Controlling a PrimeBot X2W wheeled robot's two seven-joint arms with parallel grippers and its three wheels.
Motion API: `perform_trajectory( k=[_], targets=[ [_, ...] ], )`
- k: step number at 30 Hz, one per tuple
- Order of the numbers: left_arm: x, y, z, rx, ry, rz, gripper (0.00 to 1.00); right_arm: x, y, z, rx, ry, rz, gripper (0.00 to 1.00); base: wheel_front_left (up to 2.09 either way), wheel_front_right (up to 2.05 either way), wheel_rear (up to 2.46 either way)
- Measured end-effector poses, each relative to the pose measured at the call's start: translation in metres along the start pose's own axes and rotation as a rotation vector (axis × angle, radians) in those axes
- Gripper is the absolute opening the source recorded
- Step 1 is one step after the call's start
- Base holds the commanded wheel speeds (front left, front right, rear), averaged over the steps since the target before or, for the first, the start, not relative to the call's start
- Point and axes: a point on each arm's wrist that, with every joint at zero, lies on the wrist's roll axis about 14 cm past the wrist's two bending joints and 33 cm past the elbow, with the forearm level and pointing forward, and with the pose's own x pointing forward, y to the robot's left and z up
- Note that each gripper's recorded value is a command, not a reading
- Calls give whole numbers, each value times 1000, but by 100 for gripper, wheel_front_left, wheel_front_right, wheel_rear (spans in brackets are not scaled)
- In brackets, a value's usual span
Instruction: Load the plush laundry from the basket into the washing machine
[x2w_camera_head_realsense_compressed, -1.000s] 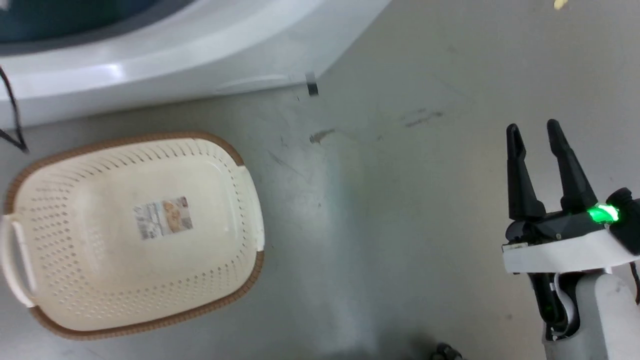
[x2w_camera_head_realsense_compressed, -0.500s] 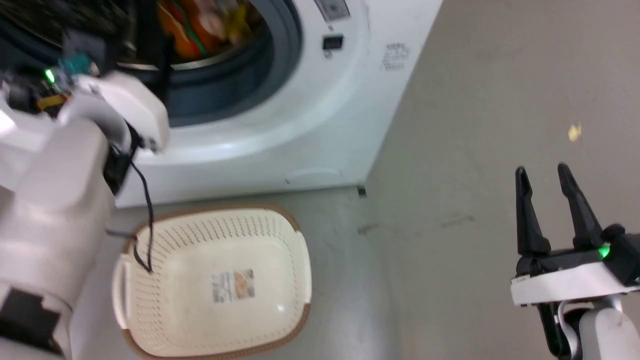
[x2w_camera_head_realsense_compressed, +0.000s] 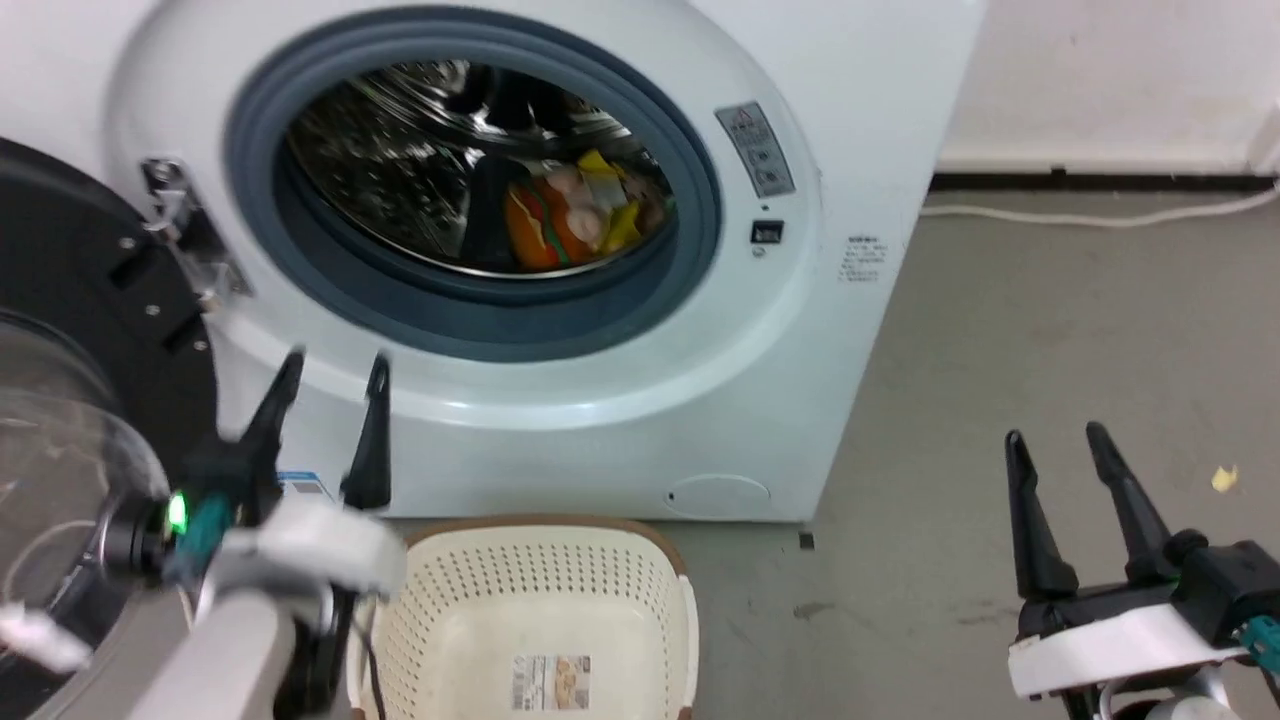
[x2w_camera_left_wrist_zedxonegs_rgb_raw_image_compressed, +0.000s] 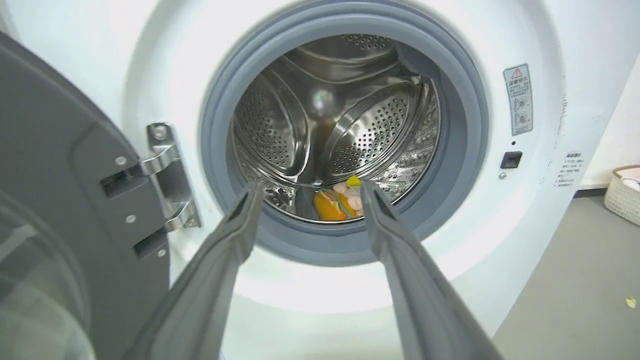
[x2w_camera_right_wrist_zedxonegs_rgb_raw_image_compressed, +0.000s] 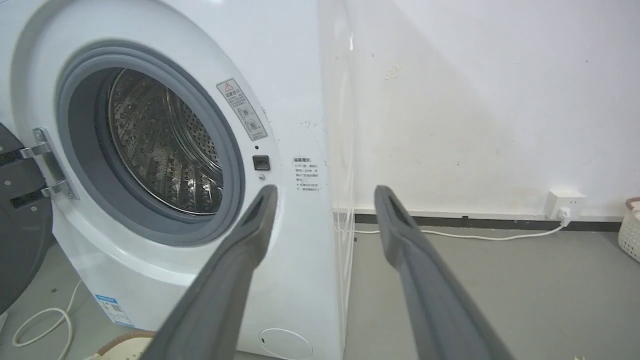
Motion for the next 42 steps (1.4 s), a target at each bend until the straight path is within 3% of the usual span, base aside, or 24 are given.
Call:
perform_trajectory(
  k=[7,13,20,33,34,42],
  targets=[
    [-67,7,-4,-70,2,117,100,-14,10,2,19,3,26,100,0,0,0],
    [-97,-7,-22,-98,51,111,100,-24,14,-5,31,27,34,100,0,0,0],
    [-108,-23,-39,-82,99,83,100,-33,16,-10,41,46,37,100,0,0,0],
    [-106,-24,-43,-73,102,81,100,-36,16,-12,51,54,33,100,0,0,0],
    [-106,-23,-41,-65,96,82,0,-36,16,-12,52,55,33,0,0,0,0],
    [-105,-23,-41,-64,97,80,0,-36,16,-12,50,56,34,0,0,0,0]
  ],
)
